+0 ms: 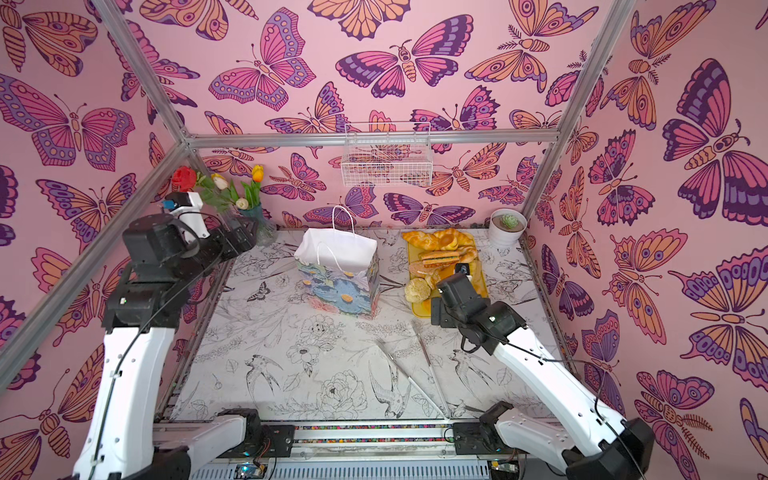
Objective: Pack bread into a paper bag
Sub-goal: Adjust the paper bag at the center of the board.
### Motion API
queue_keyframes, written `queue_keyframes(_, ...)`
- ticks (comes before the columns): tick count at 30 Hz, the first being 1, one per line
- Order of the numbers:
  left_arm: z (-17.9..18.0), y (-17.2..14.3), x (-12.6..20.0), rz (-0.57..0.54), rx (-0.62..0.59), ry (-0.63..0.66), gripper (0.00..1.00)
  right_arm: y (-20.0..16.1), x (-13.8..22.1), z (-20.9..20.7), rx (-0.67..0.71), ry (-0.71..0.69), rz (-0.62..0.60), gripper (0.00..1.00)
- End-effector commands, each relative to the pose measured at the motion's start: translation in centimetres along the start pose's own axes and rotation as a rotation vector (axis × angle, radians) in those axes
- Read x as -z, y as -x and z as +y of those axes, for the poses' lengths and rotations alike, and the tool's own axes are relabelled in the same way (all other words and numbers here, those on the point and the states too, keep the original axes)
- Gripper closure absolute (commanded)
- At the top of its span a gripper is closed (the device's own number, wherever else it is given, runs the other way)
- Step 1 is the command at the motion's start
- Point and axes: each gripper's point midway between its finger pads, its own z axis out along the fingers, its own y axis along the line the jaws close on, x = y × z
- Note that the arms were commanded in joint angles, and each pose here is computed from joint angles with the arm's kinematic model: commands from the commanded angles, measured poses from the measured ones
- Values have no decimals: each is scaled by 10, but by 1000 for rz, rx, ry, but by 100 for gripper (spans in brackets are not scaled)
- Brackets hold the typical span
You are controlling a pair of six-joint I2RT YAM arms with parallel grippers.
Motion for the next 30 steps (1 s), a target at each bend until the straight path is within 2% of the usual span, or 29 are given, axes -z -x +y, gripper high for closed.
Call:
queue_keyframes(1,-14,-44,-13,239,124,-53,0,-32,4,-24,76,-186,157,1)
queue_keyframes(5,-12,-54,-31,305,70,18,0,-50,-4,-12,124,-202,244,1)
queue_keyframes(9,-11,-78,-47,504,43,66,0,-68,-11,-5,126,-187,325,1)
queue_keyframes(11,-13,-84,-53,551,17,68,0,-75,-12,-3,152,-189,374,1)
queue_keyframes(17,-15,-81,-66,562,-97,91,0,-79,0,-12,197,-212,341,1)
queue_keyframes(20,-14,-91,-77,610,-148,82,0,-91,0,-8,188,-161,371,1)
queue_keyframes(25,5,-109,-96,676,-221,164,3,-117,-8,14,191,-76,486,2)
queue_keyframes(30,12,-117,-107,702,-250,193,8,-128,-17,47,148,57,511,3)
